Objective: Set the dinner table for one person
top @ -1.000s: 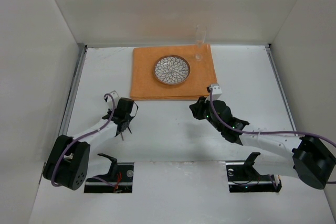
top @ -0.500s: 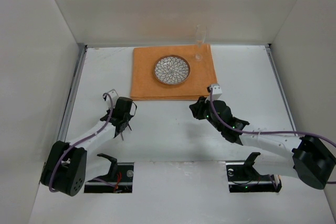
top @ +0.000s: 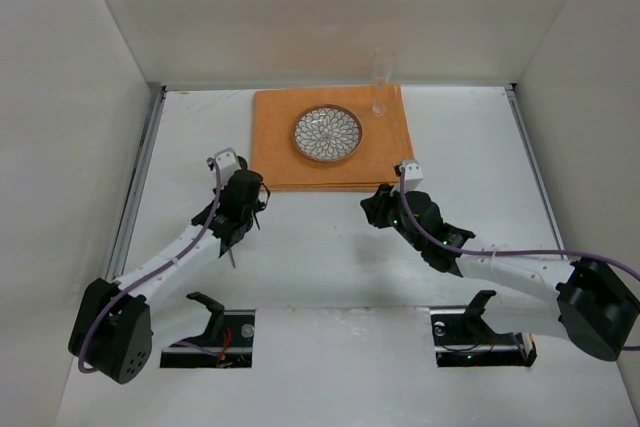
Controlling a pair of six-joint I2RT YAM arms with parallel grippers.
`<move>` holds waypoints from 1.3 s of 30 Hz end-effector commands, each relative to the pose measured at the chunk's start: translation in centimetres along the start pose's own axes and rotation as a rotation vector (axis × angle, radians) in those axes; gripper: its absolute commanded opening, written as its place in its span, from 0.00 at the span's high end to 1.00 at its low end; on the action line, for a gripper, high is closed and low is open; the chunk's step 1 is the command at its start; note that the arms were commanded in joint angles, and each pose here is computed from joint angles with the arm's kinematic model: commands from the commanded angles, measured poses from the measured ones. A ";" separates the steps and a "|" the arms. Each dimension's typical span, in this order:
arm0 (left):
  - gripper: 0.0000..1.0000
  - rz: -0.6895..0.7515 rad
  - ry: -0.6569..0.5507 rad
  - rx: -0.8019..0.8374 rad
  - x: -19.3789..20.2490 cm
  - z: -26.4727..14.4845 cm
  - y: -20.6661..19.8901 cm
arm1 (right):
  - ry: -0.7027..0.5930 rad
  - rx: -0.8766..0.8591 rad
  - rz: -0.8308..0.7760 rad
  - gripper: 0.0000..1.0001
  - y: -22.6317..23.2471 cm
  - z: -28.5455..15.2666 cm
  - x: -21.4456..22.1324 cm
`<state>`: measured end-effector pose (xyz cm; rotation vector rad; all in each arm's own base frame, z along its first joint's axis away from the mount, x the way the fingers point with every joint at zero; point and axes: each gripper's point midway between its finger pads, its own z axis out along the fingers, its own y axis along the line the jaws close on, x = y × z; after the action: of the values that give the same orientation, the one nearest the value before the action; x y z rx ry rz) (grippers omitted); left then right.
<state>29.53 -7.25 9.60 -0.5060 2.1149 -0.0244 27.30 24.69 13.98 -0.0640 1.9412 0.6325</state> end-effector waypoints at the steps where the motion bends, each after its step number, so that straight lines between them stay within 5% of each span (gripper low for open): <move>1: 1.00 0.011 -0.077 0.062 -3.2 -0.8 -3.2 | -0.071 -0.017 0.033 0.70 0.3 0.0 -1.8; 14: 1.00 0.040 -0.078 0.381 -4.8 -1.7 -19.2 | -0.169 0.150 0.113 0.69 -4.9 -1.0 -4.2; 27: 1.00 0.018 -0.046 0.548 -3.3 0.8 -34.8 | -0.276 0.268 0.283 0.86 -10.5 -3.5 -6.3; 39: 1.00 -0.034 0.008 0.535 0.9 5.2 -39.9 | -0.299 0.255 0.291 0.83 -10.4 -4.1 -6.7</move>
<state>45.88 -41.39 10.50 -0.1695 2.0808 -0.4982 30.23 12.52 16.12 0.4387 1.7702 0.5220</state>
